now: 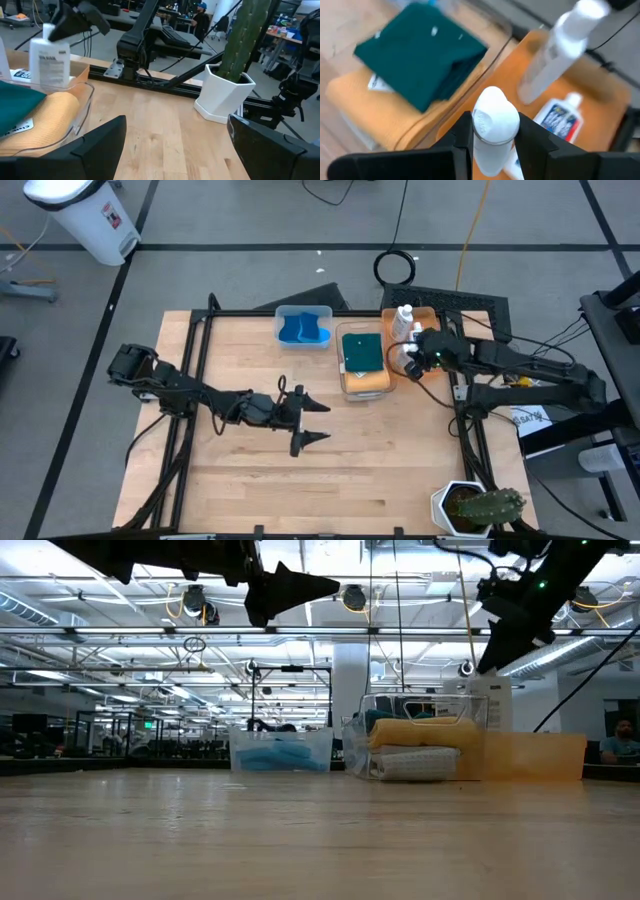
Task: Pick & Place Kitchen Items
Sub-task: Put the white plastic restorer bottle into the orange bin
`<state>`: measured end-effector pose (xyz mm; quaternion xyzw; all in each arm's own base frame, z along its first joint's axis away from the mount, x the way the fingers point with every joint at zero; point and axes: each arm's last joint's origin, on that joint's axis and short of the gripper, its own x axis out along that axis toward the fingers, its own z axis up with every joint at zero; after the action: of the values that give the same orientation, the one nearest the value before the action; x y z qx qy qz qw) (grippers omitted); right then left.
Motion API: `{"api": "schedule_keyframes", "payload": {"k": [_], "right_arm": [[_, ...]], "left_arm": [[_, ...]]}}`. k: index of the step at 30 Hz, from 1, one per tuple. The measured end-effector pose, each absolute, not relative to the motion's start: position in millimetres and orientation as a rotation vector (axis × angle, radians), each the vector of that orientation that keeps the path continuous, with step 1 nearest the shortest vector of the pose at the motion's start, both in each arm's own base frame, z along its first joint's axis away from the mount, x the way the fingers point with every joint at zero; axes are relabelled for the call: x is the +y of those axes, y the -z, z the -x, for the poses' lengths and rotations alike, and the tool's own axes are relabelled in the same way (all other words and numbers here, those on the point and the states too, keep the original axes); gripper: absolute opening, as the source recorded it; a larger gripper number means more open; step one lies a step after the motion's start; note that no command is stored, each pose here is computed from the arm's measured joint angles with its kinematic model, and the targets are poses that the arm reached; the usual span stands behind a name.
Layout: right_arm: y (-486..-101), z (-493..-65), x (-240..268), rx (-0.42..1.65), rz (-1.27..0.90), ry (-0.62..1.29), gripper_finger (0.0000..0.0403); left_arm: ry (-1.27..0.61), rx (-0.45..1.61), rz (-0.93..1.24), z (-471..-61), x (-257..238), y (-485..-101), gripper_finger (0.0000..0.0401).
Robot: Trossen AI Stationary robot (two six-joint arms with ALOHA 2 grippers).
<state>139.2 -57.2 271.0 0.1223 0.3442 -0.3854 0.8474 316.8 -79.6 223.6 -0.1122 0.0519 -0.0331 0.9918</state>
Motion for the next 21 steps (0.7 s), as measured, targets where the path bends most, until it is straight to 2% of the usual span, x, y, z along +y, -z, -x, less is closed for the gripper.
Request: {"api": "schedule_keyframes", "payload": {"k": [5,13,17,21], "right_arm": [[-264.4,-149.5,-63.1,0.771,-0.279,0.791,0.0087],[-262.8,-154.0,-64.0,0.767,-0.277,0.782,0.0218],[-267.6,-148.7,-61.0,0.739,-0.290,0.738,0.0257],[-279.1,-140.3,-56.2,0.657,-0.269,0.654,0.0278]], "left_arm": [[0.066,0.105,0.225,-316.8,-79.6,-223.6,0.0349],[0.066,0.112,0.222,-316.7,-79.6,-222.8,0.0349],[0.060,0.109,0.219,-317.0,-77.1,-223.6,0.0349],[0.050,0.118,0.204,-309.6,-70.0,-236.3,0.0349]]}}
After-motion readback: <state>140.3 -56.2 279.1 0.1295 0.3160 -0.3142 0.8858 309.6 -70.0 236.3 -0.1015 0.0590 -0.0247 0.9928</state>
